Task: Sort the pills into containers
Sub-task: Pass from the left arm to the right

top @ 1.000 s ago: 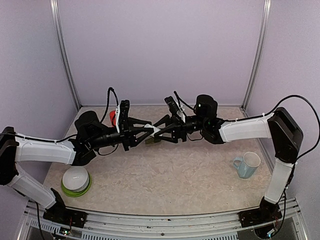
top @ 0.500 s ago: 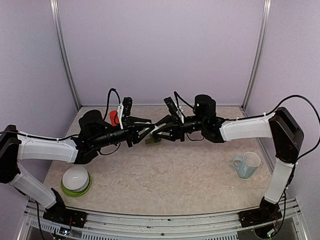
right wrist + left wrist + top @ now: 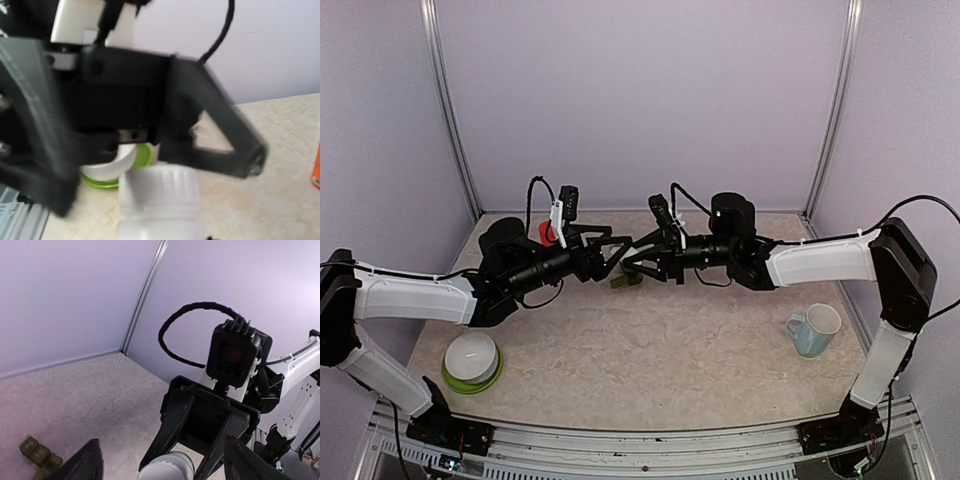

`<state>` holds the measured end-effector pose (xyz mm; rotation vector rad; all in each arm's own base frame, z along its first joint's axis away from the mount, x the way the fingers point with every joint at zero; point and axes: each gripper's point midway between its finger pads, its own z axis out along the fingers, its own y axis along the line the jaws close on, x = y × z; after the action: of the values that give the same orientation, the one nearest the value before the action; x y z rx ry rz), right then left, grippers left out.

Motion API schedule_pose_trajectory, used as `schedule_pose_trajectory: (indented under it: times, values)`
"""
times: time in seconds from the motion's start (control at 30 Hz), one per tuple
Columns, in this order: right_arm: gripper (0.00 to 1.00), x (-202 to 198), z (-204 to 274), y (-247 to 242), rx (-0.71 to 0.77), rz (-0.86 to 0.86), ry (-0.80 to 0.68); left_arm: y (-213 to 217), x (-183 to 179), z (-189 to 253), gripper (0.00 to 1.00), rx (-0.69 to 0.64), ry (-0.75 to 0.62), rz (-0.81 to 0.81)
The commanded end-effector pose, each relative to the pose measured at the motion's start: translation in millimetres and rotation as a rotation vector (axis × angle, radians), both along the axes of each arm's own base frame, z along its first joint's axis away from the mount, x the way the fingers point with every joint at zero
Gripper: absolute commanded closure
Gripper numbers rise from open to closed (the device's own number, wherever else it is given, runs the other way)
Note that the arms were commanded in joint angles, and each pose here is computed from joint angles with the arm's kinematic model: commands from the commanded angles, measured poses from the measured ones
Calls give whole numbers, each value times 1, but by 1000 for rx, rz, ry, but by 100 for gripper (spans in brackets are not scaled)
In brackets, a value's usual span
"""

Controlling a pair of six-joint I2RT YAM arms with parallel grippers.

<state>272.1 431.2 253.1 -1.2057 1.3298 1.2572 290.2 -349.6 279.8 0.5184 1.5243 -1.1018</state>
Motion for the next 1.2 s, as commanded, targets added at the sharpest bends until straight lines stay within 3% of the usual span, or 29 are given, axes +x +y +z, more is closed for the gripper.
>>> schedule_pose_trajectory:
  times: [0.0, 0.17, 0.47, 0.8, 1.17]
  values:
    - [89, -26, 18, 6, 21, 108, 1, 5, -16, 35, 3, -35, -177, -41]
    - [89, -42, 23, 8, 53, 177, 36, -3, -34, 43, 1, -42, -262, -171]
    - [89, -50, 40, 4, 107, 205, 59, -11, -59, 30, 2, -69, -284, -360]
    - [92, -13, 24, 9, 44, 13, 120, -6, -63, 28, 22, -69, -299, -354]
    - [92, 26, 27, -16, 78, -147, 171, -7, -70, 22, 28, -42, -294, -374]
